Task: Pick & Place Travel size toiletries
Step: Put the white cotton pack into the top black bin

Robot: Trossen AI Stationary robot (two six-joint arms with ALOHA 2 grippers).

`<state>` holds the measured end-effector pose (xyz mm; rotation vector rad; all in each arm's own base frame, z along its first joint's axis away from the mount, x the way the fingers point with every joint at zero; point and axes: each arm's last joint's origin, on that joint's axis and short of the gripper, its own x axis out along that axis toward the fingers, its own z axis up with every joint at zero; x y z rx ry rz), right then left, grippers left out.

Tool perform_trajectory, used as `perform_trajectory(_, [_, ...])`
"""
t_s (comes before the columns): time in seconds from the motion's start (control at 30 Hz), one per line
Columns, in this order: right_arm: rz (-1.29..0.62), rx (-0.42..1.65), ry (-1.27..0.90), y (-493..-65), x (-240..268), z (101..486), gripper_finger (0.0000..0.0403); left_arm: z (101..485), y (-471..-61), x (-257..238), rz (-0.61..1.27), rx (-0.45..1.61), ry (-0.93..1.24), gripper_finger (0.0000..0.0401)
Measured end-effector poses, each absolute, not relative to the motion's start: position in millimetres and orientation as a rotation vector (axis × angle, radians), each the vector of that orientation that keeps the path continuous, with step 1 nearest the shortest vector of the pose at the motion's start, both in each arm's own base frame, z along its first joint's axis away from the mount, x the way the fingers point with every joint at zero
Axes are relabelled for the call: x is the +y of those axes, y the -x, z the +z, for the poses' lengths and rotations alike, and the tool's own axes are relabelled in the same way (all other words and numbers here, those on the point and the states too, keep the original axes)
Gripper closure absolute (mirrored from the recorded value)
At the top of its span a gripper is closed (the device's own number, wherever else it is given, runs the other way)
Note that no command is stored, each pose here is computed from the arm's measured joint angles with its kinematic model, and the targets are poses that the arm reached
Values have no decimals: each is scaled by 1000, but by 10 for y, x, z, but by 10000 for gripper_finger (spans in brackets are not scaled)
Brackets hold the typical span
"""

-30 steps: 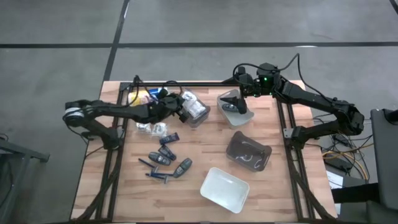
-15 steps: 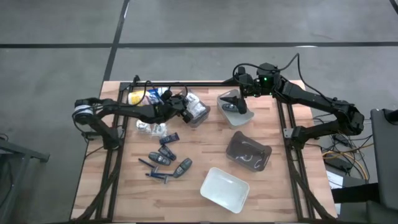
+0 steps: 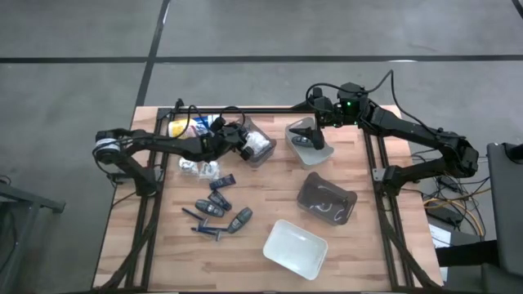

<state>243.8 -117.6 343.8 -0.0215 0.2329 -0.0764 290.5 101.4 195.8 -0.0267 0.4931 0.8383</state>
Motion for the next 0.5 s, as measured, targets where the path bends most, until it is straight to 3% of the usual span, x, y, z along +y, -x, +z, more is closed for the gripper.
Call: perform_trajectory(0.5, [-76, 233, 22, -2438, -1176, 3438, 39, 2212, -2803, 924, 812, 435, 9, 291])
